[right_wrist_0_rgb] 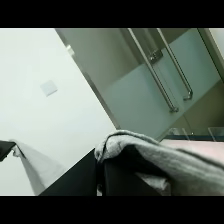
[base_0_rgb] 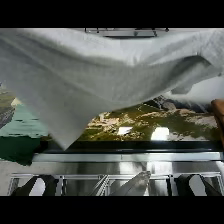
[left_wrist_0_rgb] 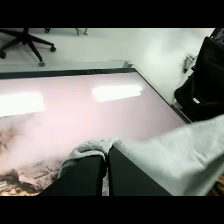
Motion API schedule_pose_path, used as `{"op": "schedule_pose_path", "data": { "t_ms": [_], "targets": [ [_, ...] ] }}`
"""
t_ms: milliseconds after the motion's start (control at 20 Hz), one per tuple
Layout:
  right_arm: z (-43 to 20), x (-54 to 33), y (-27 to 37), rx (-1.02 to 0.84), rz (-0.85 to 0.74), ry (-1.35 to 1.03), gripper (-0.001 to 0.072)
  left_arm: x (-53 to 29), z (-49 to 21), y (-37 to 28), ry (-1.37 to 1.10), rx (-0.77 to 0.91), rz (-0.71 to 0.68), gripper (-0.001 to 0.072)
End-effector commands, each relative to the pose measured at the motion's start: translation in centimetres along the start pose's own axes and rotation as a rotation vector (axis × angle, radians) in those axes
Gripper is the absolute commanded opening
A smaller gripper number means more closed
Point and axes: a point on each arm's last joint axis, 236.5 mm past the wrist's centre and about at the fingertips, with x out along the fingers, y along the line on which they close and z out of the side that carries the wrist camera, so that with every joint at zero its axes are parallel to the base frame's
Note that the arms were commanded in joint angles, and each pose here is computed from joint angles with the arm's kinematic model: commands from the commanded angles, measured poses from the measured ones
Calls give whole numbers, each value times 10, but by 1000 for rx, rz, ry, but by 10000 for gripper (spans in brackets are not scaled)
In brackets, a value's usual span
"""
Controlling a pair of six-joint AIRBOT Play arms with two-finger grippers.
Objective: Fold the shirts.
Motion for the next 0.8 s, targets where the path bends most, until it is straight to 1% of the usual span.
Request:
{"op": "schedule_pose_path", "data": {
  "t_ms": [0,100,150,200,400,600,650,700,750],
  "targets": [
    [7,3,-5,-86,-107,-38,15,2,13,15,12,7,19,22],
    [-11,1,-75,-59,-324,35,15,29,5,60,81,-70,-13,22],
    [-29,4,-110,-16,-392,92,15,50,-8,84,145,-114,-40,21],
    [-54,13,-140,36,-422,152,15,71,-27,108,221,-157,-56,22],
    [-163,48,-260,226,-526,359,15,178,-145,191,567,-349,-113,21],
    [-265,38,-380,444,-691,433,15,261,-292,231,837,-547,-224,24],
    [-287,28,-405,495,-736,438,15,273,-323,240,873,-587,-234,92],
    [-305,19,-424,542,-766,441,18,280,-344,250,889,-618,-229,277],
    [-315,11,-434,575,-777,449,122,285,-356,261,887,-641,-210,295]
  ]
}}
